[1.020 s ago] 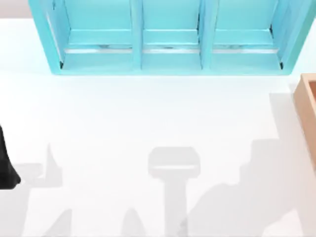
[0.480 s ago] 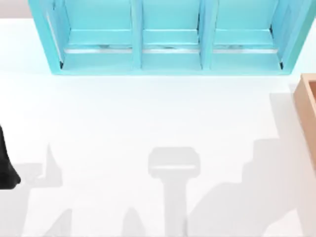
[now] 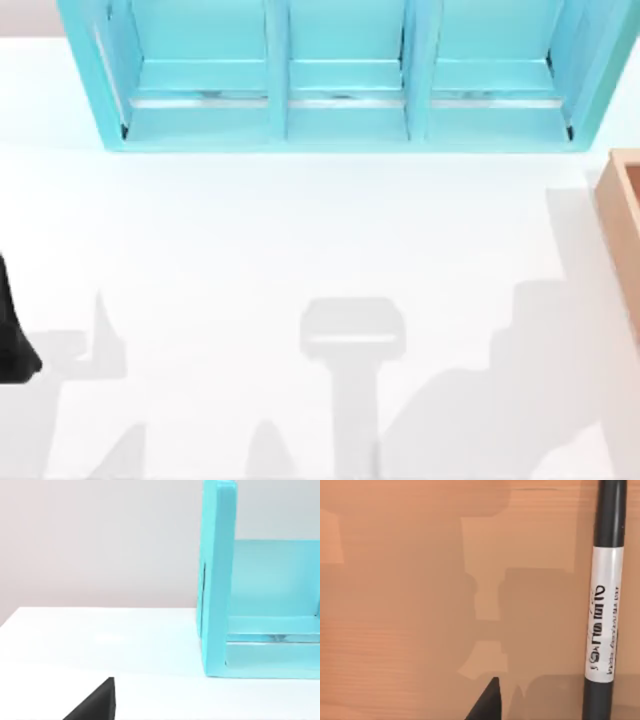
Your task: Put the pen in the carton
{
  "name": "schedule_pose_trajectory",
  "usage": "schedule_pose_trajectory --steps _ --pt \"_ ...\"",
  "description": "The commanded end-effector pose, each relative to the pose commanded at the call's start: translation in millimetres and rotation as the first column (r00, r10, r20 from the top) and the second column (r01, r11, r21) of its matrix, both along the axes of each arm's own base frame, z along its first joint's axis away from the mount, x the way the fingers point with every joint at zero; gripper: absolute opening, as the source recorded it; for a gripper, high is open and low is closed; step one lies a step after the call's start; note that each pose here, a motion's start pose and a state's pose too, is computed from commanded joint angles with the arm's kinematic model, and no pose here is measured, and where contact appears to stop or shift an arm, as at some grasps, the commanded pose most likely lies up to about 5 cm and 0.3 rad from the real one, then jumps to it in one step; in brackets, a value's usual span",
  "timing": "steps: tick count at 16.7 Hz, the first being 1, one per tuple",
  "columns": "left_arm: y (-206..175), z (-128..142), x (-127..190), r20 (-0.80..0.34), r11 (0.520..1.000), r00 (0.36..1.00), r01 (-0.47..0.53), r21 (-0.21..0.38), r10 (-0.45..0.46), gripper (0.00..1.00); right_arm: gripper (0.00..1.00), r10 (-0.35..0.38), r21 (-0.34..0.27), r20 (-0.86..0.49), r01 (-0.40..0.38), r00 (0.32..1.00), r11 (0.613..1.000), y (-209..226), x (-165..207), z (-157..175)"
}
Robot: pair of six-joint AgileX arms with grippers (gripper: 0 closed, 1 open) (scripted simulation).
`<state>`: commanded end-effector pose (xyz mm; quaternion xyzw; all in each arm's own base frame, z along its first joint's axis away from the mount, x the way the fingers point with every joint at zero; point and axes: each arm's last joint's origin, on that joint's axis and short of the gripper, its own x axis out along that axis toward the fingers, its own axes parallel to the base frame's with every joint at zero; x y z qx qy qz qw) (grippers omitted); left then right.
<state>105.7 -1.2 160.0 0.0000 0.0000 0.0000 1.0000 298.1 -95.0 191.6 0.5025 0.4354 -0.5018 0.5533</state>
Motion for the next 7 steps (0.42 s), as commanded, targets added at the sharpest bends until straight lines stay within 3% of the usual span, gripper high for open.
schedule_pose_trajectory --steps 2,7 --pt "0.0 0.0 0.0 0.0 1.0 1.0 0.0 0.0 0.0 1.0 1.0 0.0 0.0 0.0 0.0 1.0 1.0 0.0 0.0 0.0" --pt "0.0 0.0 0.0 0.0 1.0 1.0 0.0 0.0 0.0 1.0 1.0 0.0 0.0 0.0 0.0 1.0 1.0 0.0 0.0 0.0"
